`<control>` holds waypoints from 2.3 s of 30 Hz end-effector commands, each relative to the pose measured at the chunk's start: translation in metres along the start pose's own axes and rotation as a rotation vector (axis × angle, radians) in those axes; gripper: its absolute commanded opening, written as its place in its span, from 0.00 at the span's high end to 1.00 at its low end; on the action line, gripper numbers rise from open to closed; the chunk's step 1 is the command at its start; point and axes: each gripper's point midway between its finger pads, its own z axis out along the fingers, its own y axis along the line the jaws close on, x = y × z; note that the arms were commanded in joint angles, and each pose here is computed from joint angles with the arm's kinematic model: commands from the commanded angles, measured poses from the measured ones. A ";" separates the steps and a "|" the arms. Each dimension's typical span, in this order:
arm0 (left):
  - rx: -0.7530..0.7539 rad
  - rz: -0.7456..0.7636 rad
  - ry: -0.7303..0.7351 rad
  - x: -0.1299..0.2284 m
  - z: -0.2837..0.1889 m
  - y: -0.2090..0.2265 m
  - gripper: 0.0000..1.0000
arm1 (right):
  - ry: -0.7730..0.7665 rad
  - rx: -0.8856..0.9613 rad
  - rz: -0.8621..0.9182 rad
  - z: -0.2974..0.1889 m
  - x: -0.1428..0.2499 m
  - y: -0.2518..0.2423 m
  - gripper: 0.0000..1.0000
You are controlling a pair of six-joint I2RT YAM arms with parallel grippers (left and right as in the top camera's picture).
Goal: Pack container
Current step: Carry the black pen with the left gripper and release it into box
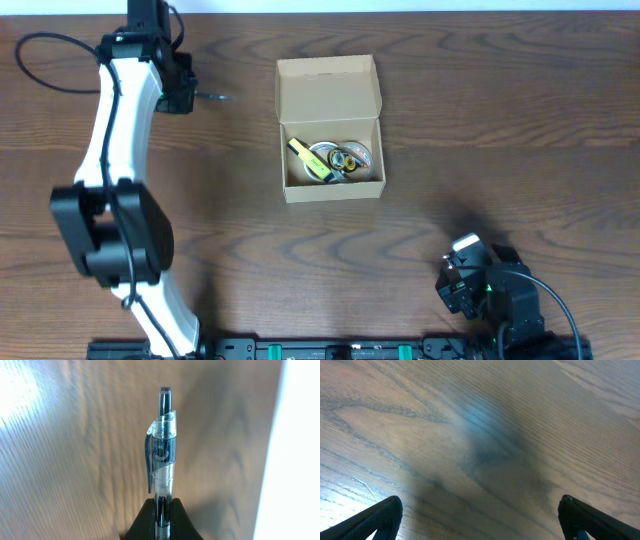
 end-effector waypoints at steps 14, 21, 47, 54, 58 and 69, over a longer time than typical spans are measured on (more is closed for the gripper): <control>0.110 0.475 0.154 0.195 -0.070 0.006 0.94 | 0.007 0.010 -0.005 0.001 0.002 -0.002 0.01; 0.004 0.585 0.192 0.235 -0.063 0.042 0.94 | 0.007 0.010 -0.005 0.001 0.002 -0.002 0.01; -0.189 0.235 0.065 0.285 0.035 0.082 0.91 | 0.007 0.010 -0.006 0.001 0.002 -0.002 0.01; -0.202 0.145 0.025 0.281 0.044 0.085 0.85 | 0.007 0.010 -0.006 0.001 0.002 -0.002 0.01; -0.203 0.131 0.023 0.281 0.044 0.085 0.83 | 0.007 0.010 -0.005 0.001 0.002 -0.002 0.01; -0.185 0.129 0.023 0.281 0.043 0.081 0.60 | 0.007 0.010 -0.006 0.001 0.002 -0.002 0.01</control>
